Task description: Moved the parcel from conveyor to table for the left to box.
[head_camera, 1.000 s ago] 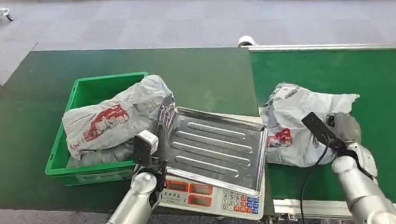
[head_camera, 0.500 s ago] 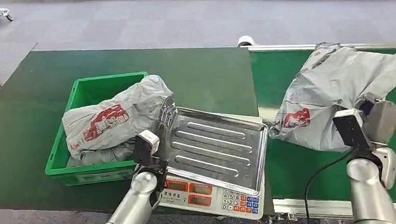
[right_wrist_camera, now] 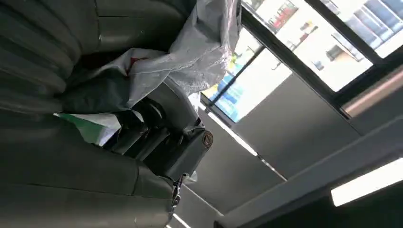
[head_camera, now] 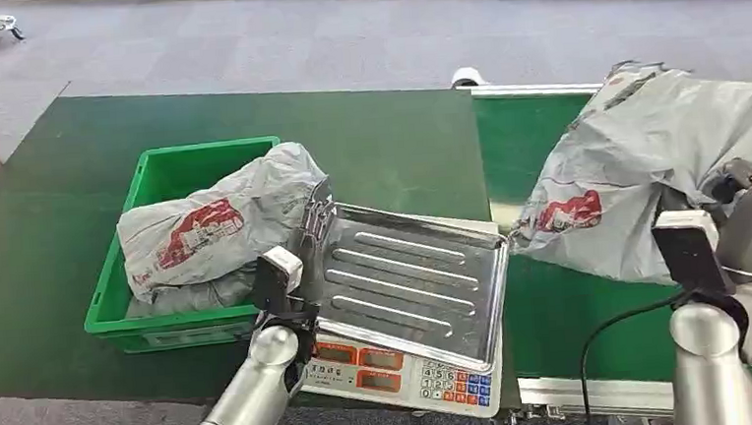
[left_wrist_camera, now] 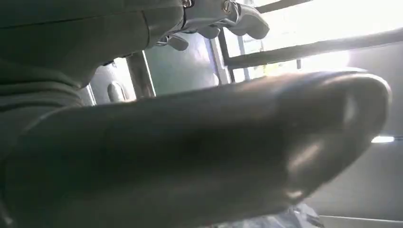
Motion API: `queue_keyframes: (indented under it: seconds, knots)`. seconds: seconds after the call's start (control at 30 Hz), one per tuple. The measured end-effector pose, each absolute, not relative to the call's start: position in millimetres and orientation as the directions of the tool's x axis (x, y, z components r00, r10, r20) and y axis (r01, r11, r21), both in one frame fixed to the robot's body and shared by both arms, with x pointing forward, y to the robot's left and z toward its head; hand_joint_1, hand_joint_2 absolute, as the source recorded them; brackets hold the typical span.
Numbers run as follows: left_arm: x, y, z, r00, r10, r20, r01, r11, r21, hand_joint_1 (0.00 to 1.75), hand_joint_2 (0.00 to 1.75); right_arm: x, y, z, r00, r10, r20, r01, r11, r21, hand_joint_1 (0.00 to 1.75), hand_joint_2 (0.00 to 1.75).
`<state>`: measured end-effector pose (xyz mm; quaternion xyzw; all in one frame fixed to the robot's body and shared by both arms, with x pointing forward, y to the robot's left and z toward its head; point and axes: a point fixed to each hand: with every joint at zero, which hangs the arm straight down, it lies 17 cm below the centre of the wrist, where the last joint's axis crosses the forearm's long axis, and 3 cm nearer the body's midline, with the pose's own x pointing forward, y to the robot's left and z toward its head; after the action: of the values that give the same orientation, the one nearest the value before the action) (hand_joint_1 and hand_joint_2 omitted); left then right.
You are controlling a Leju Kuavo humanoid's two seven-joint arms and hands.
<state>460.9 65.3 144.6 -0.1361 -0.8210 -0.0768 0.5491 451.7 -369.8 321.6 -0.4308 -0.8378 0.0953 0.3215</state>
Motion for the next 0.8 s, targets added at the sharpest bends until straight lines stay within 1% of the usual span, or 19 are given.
queue_keyframes:
  seconds: [0.17,0.3,0.43,0.7,0.8]
  knots:
    - [459.8,63.1,148.3,-0.357,0.166,0.919,0.303,0.951,-0.054,0.0,0.0,424.9,-333.5,370.9,-0.52,0.782,0.343,0.681,0.622,-0.387,1.75,1.75]
    - [459.1,63.7,150.9,-0.355,0.187,0.916,0.287,0.954,-0.084,0.0,0.0,404.2,-276.5,395.9,-0.657,0.717,0.233,0.618,0.689,-0.378,1.75,1.75]
    - [457.8,64.3,150.9,-0.352,0.197,0.915,0.274,0.956,-0.101,0.0,0.0,384.6,-230.3,411.7,-0.747,0.645,0.164,0.56,0.742,-0.37,1.75,1.75]
    - [455.8,66.0,148.8,-0.347,0.203,0.915,0.265,0.958,-0.112,0.0,0.0,362.1,-200.9,426.6,-0.805,0.585,0.101,0.521,0.778,-0.351,1.75,1.75]
    - [455.4,64.9,149.5,-0.347,0.208,0.915,0.265,0.957,-0.117,0.0,0.0,371.1,-190.1,423.3,-0.841,0.505,0.197,0.414,0.833,-0.368,1.75,1.75]
